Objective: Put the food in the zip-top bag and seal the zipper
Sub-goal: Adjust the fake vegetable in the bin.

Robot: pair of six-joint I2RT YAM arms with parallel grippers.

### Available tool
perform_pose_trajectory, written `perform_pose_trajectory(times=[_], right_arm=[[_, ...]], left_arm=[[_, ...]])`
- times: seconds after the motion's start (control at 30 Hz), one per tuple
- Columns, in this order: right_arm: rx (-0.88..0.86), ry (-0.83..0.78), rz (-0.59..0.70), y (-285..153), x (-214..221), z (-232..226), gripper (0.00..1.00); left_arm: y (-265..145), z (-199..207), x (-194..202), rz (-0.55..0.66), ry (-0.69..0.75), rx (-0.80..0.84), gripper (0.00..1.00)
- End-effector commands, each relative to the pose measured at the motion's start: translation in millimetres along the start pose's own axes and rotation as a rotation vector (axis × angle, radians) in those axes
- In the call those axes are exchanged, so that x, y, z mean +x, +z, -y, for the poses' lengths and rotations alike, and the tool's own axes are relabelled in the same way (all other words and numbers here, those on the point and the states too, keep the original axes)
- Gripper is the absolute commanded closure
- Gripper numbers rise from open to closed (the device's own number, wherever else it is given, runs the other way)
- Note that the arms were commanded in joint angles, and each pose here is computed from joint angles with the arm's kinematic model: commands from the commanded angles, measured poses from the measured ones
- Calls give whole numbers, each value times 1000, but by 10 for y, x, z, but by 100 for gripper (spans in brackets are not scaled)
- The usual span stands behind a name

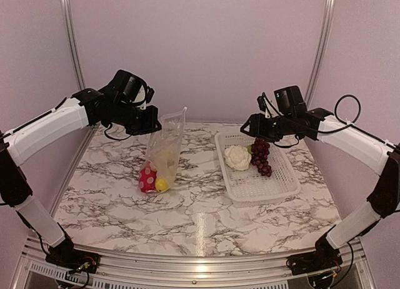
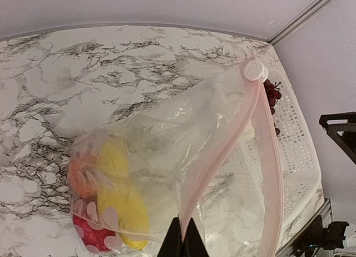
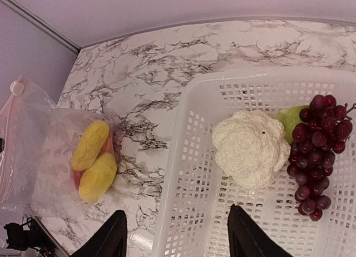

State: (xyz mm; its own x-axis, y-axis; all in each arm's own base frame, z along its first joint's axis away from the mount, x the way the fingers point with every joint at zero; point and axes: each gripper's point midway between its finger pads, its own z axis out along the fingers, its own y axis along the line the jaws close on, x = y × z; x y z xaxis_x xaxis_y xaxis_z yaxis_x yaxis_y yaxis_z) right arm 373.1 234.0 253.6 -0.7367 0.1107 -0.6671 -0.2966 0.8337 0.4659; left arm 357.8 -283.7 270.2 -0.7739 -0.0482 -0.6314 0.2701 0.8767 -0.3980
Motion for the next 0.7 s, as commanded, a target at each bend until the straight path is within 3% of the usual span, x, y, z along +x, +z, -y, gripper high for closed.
perform_pose_trajectory(times=[0.0, 0.37, 0.67], right_arm=[[3, 32, 40, 32, -101, 89, 41], [64, 152, -41, 513, 101, 641, 39], [78, 298, -81, 834, 268, 1030, 46]], left_arm=[[-27, -32, 42, 2, 26, -11, 100], [-51, -31, 13, 5, 53, -19, 100], [-40, -8, -19, 2, 79, -19, 100]])
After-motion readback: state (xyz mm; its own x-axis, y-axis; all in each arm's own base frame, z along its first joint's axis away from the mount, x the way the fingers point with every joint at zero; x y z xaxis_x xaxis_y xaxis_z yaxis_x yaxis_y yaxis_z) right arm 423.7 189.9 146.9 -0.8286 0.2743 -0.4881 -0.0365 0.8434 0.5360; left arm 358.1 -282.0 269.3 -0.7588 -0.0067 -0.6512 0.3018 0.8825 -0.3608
